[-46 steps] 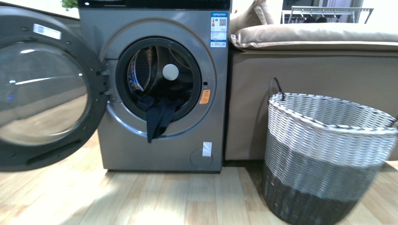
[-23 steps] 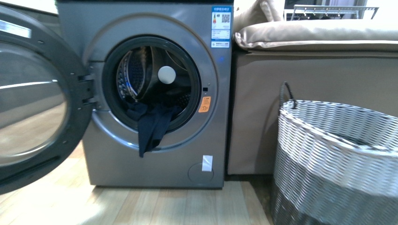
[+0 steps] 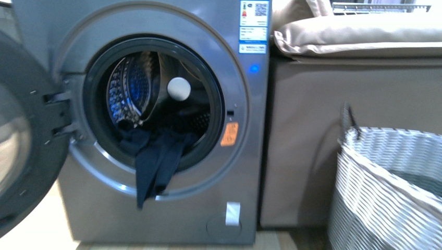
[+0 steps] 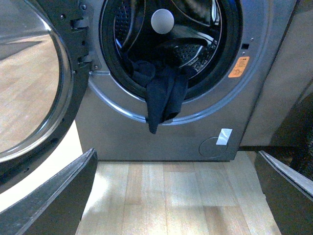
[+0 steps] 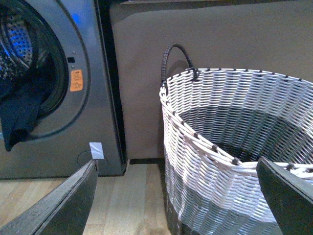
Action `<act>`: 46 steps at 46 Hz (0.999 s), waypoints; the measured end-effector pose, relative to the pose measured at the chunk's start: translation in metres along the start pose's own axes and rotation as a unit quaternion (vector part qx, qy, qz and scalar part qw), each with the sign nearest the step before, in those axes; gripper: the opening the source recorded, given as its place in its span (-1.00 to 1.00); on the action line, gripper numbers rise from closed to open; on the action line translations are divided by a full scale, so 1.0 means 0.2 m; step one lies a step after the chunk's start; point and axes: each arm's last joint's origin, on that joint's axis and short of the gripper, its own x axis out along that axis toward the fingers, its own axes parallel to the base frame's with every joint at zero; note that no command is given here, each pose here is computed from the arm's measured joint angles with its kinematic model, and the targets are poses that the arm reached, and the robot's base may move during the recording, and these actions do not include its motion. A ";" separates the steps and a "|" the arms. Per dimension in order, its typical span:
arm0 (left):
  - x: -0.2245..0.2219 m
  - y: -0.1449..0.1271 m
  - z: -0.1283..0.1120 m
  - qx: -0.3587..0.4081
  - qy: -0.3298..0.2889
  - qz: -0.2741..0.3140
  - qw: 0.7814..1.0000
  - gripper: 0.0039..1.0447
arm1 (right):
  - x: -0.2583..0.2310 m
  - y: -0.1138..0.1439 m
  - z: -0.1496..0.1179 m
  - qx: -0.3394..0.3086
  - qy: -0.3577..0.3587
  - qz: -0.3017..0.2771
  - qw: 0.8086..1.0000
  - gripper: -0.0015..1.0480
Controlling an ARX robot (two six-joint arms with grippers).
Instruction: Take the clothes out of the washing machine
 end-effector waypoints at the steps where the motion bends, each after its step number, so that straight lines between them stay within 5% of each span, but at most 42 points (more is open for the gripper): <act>1: 0.00 0.00 0.00 0.000 0.000 0.000 1.000 0.88 | 0.00 0.00 0.00 0.000 0.000 0.000 1.000 0.85; 46: 0.00 0.00 0.00 0.000 0.000 0.000 1.000 0.88 | 0.00 0.00 0.00 0.000 0.000 -0.001 1.000 0.85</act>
